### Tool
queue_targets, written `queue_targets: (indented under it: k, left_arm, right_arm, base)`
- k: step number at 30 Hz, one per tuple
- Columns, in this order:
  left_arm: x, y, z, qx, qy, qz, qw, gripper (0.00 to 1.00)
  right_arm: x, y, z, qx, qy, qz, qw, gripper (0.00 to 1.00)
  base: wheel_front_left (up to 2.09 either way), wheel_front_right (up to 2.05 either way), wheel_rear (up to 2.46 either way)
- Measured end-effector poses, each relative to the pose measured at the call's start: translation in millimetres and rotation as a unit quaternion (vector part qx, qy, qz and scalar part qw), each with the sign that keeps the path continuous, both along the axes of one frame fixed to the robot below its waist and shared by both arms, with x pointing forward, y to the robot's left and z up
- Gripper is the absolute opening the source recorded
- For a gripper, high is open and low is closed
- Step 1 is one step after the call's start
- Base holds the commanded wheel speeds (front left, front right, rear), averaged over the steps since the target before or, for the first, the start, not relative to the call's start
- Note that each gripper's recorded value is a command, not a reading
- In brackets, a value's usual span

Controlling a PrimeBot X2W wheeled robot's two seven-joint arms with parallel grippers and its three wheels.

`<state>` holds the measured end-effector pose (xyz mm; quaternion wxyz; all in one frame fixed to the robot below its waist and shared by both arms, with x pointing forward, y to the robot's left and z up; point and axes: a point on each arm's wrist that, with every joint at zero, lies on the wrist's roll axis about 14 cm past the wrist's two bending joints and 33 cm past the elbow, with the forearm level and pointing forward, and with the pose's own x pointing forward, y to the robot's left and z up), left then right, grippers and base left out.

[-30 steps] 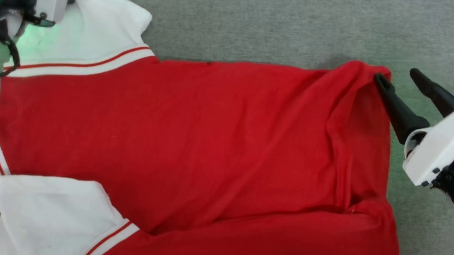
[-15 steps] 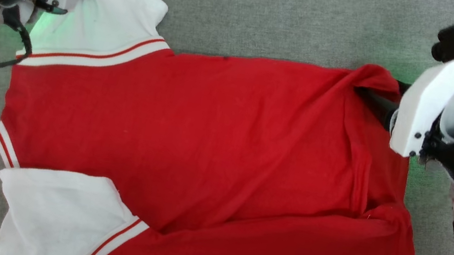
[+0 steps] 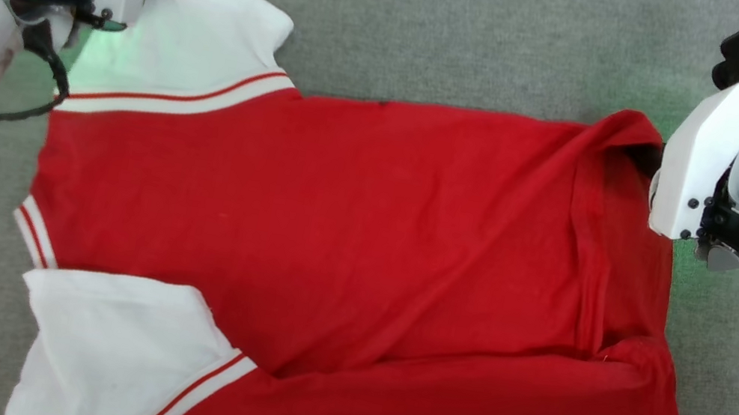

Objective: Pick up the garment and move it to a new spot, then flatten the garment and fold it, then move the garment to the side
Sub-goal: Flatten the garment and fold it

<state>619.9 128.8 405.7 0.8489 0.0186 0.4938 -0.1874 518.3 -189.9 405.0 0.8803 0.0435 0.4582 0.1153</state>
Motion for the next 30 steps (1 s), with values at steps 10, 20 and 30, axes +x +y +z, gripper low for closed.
queue_targets:
  k: [10,20,30]
  left_arm:
    - [-14.8,4.2,58.8,-0.024,-0.040,0.000,0.999,0.00]
    - [-65.1,29.0,96.4,0.006,-0.059,-0.025,0.998,0.00]
    - [-161.2,51.2,91.2,0.025,-0.018,-0.017,0.999,0.00]
  right_arm:
    - [-11.5,4.5,35.6,0.006,-0.063,0.033,0.997,0.00]
    - [-52.9,-2.7,53.3,0.004,-0.085,0.055,0.995,0.00]
    - [-100.8,7.5,54.0,0.017,-0.068,0.087,0.994,0.00]
  base:
    - [0.00,0.00,0.00]
    - [0.00,0.00,0.00]
    - [0.00,0.00,0.00]
